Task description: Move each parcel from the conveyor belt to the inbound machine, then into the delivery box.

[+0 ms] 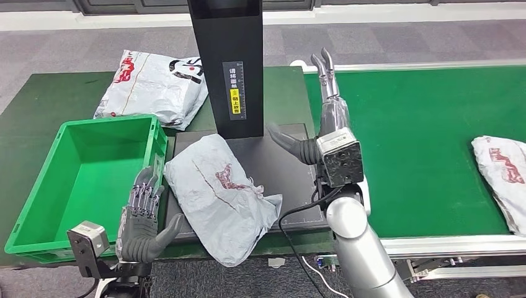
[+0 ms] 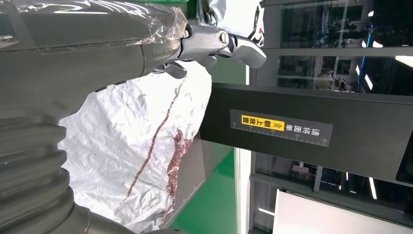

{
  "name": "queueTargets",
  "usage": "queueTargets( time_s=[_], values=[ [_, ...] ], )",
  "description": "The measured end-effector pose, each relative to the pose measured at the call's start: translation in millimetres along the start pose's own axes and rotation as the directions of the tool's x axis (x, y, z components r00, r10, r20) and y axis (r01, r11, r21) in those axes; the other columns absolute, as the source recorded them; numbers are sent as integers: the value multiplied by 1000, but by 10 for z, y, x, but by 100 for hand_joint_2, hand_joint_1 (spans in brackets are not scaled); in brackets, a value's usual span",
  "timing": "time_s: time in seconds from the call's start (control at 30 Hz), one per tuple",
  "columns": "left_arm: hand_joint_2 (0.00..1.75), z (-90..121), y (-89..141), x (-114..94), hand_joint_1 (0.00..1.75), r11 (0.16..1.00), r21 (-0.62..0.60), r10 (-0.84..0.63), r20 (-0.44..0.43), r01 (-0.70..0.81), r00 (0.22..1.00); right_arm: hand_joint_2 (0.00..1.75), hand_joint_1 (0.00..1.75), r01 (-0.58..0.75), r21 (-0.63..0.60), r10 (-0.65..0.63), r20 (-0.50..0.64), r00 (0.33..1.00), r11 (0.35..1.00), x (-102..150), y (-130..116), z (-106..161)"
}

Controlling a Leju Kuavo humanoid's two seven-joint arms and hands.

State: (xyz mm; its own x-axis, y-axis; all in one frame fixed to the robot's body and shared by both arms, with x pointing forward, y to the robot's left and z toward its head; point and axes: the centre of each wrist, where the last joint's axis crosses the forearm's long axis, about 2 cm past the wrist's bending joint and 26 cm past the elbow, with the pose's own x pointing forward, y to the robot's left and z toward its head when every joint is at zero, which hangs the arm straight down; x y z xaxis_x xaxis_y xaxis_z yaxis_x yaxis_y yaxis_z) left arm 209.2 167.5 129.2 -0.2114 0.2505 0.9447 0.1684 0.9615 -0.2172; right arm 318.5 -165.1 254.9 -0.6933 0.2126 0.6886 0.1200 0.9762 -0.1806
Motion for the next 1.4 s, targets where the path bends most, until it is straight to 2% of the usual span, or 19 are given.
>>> queueTargets(
  time_s=[0.13,0.23,0.33,0.4,0.57,0.67,0.8,0.97,1.1,1.2,1.4],
  values=[
    [175,-9,-21,9,0,1000,-1,-2,0,2,1000,175,0,-107,-159,129,136,982,981,125,-107,84],
    [175,-18,-45,16,0,1000,-9,-7,-3,7,1000,175,0,-181,-317,258,219,941,931,309,-232,237],
    [175,-30,-63,22,0,999,-14,-52,-5,51,999,175,0,-194,-427,328,265,907,883,462,-368,394],
    [175,-44,-66,24,0,991,-5,-133,0,133,991,175,0,-193,-488,350,253,902,851,522,-461,496],
    [175,-158,-74,43,0,927,25,-375,35,375,926,175,0,-194,-573,320,128,939,796,583,-620,727],
    [175,-323,-110,89,0,816,12,-577,70,577,814,175,0,-185,-590,251,31,967,786,556,-673,807],
    [175,-729,-265,198,0,552,-33,-822,143,833,551,175,0,-159,-577,176,-27,984,801,476,-679,861],
    [175,-1280,-491,246,0,295,-90,-921,237,951,308,175,0,-134,-543,127,-51,991,829,357,-627,866],
    [175,-1549,-648,85,0,86,-195,-938,315,977,145,175,0,-105,-510,93,-49,994,854,277,-570,785],
    [175,-1646,-700,-121,0,5,-318,-913,386,948,134,175,0,-89,-489,76,-47,996,868,235,-519,711],
    [175,-1695,-677,-416,0,-54,-573,-873,424,818,240,175,0,-87,-478,74,-45,996,874,183,-473,642]
  ],
)
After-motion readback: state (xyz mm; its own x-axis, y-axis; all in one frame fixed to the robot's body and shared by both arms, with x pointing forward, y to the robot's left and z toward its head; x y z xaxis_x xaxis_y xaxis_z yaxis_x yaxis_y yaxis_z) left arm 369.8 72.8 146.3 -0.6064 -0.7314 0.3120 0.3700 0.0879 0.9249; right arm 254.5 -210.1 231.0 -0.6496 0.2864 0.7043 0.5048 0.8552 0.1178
